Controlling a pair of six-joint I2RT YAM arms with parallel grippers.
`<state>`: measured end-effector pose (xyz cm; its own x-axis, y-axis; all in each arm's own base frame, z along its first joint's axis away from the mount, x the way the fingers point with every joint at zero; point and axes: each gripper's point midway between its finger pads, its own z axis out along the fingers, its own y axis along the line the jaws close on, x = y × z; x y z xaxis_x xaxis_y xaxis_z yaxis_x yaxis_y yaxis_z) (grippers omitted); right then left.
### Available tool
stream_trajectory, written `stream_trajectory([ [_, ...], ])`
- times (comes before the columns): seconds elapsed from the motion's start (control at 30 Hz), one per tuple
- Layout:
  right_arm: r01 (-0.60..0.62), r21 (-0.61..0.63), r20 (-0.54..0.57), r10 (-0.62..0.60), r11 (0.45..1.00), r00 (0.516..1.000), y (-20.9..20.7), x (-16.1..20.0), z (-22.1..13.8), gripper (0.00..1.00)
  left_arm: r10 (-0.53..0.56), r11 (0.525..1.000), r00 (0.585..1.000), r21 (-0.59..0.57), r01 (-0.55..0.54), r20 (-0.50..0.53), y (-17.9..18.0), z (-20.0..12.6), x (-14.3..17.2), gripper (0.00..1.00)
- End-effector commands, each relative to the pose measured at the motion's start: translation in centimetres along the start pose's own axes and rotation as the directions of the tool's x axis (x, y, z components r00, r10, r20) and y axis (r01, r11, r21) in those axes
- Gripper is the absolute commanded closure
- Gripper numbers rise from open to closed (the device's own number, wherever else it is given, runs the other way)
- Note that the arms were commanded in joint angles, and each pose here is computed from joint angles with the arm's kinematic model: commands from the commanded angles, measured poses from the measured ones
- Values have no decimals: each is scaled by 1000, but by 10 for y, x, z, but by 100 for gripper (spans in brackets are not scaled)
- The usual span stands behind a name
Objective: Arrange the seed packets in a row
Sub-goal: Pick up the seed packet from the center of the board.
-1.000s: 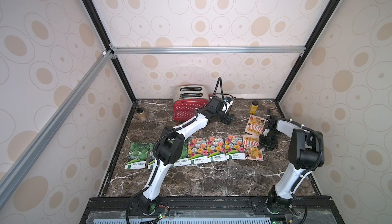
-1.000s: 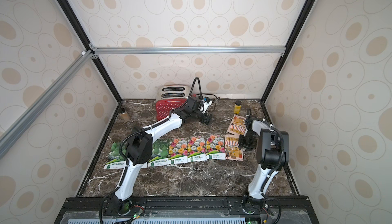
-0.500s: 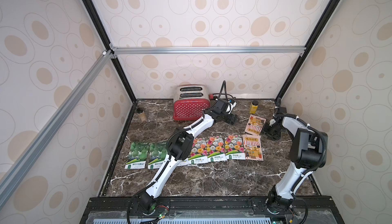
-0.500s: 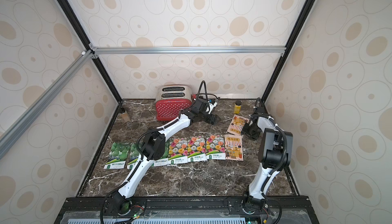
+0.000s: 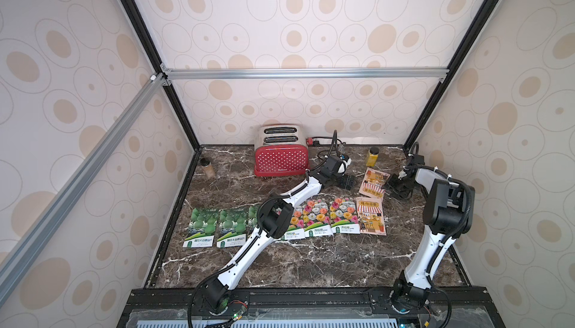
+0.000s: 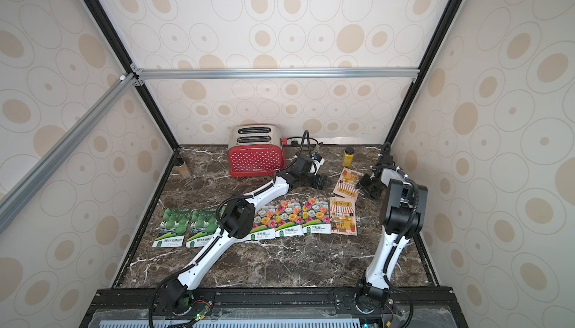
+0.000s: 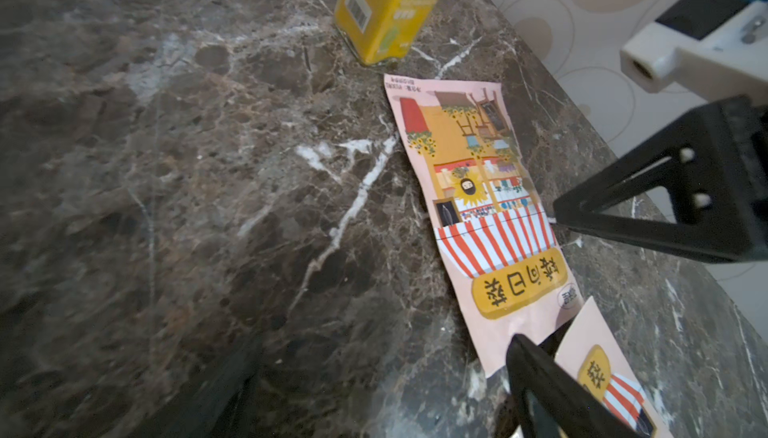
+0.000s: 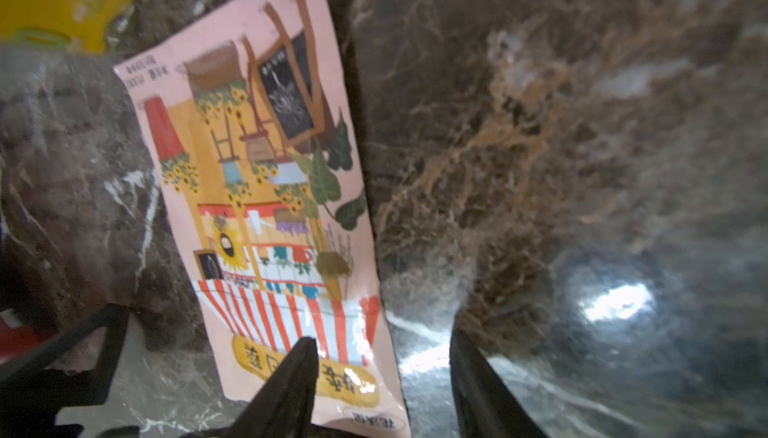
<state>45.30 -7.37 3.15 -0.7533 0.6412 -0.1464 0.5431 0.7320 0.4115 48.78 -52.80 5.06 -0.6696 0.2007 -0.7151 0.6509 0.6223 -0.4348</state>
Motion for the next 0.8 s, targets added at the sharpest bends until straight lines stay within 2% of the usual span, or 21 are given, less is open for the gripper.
stream_trajectory([
  [0.0, -49, -41, -70, 46, 998, 997, 1, 8, 20, 46, -13, 1000, 1000, 22, 13, -1, -19, 6, 3, 7],
  [0.3, -24, -80, -118, 15, 996, 993, 24, 18, 38, 46, -40, 997, 994, 61, 47, -98, -35, 21, 41, 7],
  [0.67, -33, -152, -132, 13, 988, 991, 46, 11, 52, 48, -53, 994, 993, 88, 62, -103, -40, 27, 47, 6],
  [0.77, -34, -193, -149, 5, 981, 989, 54, 11, 57, 52, -52, 994, 994, 90, 60, -94, -41, 26, 44, 6],
])
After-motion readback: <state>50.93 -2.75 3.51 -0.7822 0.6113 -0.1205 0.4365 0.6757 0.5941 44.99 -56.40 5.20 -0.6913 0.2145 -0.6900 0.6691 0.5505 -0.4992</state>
